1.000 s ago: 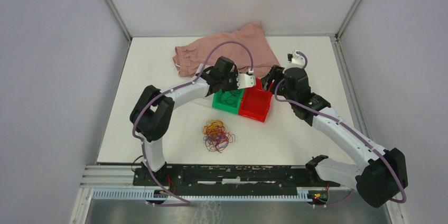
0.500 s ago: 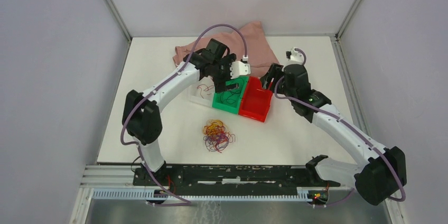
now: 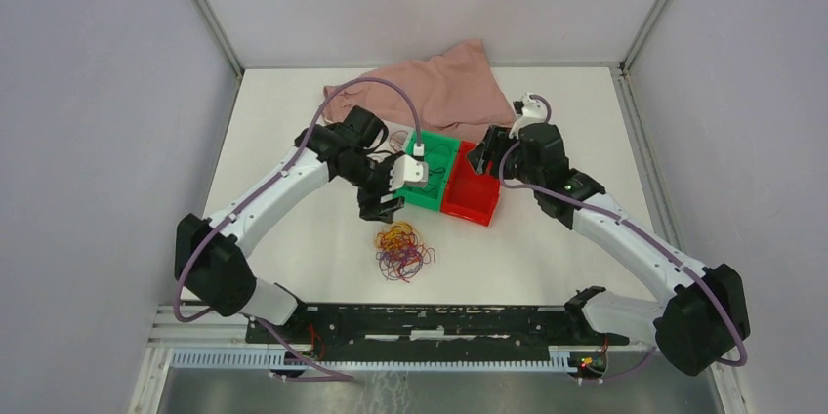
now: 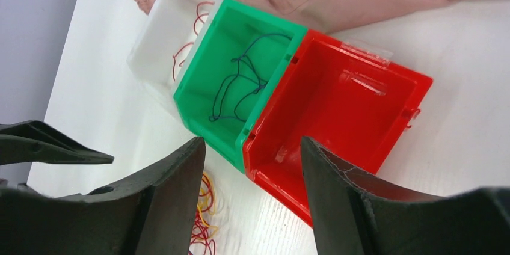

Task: Untangle the cables

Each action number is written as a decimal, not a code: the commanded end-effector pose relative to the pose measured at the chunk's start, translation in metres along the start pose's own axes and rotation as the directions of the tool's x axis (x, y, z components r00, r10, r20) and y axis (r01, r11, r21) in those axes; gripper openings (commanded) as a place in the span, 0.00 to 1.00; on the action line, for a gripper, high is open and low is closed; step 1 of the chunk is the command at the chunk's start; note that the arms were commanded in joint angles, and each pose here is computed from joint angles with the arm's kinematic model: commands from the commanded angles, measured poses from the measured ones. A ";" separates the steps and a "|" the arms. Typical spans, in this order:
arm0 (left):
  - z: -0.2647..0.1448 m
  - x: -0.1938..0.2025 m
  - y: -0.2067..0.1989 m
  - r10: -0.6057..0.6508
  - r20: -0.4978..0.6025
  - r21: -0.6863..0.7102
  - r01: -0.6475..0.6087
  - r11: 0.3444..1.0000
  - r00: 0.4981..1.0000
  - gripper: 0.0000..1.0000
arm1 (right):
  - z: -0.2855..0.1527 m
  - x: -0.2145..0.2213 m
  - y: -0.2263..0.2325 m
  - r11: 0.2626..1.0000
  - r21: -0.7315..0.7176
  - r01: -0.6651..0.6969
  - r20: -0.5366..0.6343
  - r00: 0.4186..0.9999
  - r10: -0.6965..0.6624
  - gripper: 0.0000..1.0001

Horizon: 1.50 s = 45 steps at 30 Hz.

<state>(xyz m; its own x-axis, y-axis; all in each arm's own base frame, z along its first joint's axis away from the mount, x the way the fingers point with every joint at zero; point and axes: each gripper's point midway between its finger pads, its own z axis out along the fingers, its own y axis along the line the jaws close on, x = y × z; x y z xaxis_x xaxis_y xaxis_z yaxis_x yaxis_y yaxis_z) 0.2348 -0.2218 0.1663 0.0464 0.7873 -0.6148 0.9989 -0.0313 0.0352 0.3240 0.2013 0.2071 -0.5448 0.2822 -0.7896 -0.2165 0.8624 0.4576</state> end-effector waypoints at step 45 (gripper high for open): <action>-0.005 -0.033 -0.010 -0.188 0.114 0.039 0.184 0.982 0.976 0.03 | -0.013 -0.013 0.049 0.968 -0.250 0.023 0.078 0.997 -0.003 0.59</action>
<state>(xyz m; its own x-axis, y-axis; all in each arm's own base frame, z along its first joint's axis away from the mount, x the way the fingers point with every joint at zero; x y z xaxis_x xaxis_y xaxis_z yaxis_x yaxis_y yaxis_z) 0.2204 -0.2349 0.1240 -0.1292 0.7890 -0.6006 0.9820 0.0176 -0.1882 0.3114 0.2184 0.1956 -0.5614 0.2726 -0.7814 -0.2992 0.8135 0.4987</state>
